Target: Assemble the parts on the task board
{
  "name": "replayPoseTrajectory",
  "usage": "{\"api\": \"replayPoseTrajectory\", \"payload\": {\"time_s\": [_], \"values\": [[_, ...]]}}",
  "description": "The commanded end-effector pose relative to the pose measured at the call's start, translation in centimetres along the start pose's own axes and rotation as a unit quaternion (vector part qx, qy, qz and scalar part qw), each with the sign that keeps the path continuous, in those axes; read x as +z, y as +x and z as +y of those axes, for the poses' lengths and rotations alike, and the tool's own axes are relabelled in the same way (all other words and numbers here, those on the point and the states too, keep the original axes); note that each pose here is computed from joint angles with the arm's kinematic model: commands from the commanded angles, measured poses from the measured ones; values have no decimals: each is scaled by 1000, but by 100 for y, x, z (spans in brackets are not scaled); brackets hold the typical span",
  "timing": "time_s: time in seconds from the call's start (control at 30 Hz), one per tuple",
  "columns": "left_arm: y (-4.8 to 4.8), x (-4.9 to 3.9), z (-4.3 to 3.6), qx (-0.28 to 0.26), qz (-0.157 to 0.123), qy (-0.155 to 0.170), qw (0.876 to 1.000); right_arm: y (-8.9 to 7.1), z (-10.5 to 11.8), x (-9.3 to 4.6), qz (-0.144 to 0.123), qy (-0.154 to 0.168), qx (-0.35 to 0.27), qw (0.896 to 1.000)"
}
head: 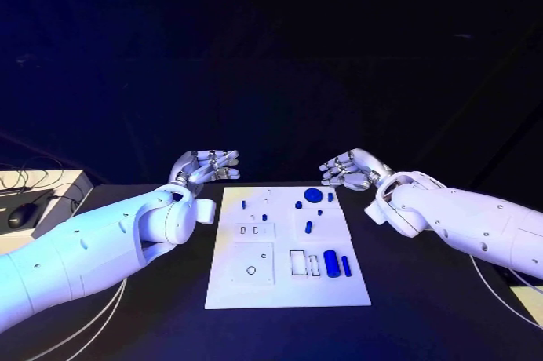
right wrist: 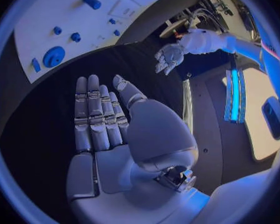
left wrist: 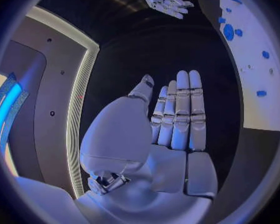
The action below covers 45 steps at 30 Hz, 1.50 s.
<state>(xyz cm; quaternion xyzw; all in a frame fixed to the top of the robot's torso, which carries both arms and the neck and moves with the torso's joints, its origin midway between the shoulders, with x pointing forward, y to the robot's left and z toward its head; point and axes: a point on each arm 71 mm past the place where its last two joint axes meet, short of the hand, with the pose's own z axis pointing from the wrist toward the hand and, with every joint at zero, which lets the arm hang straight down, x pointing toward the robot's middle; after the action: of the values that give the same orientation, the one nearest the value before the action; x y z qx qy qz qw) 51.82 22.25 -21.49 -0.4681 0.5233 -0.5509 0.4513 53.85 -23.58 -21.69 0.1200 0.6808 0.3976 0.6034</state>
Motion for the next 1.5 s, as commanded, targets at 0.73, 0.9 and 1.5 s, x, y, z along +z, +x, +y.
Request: {"api": "replayPoseTrajectory", "payload": {"time_s": [0.73,0.9,1.5], "values": [[220,-323,-368,15,112,28,993,177,328,368,75,-3,-312,947],[250,-335,-389,17,117,29,993,201,321,389,91,4,-335,938],[272,-330,-395,17,118,32,992,227,316,408,95,2,-369,925]]}}
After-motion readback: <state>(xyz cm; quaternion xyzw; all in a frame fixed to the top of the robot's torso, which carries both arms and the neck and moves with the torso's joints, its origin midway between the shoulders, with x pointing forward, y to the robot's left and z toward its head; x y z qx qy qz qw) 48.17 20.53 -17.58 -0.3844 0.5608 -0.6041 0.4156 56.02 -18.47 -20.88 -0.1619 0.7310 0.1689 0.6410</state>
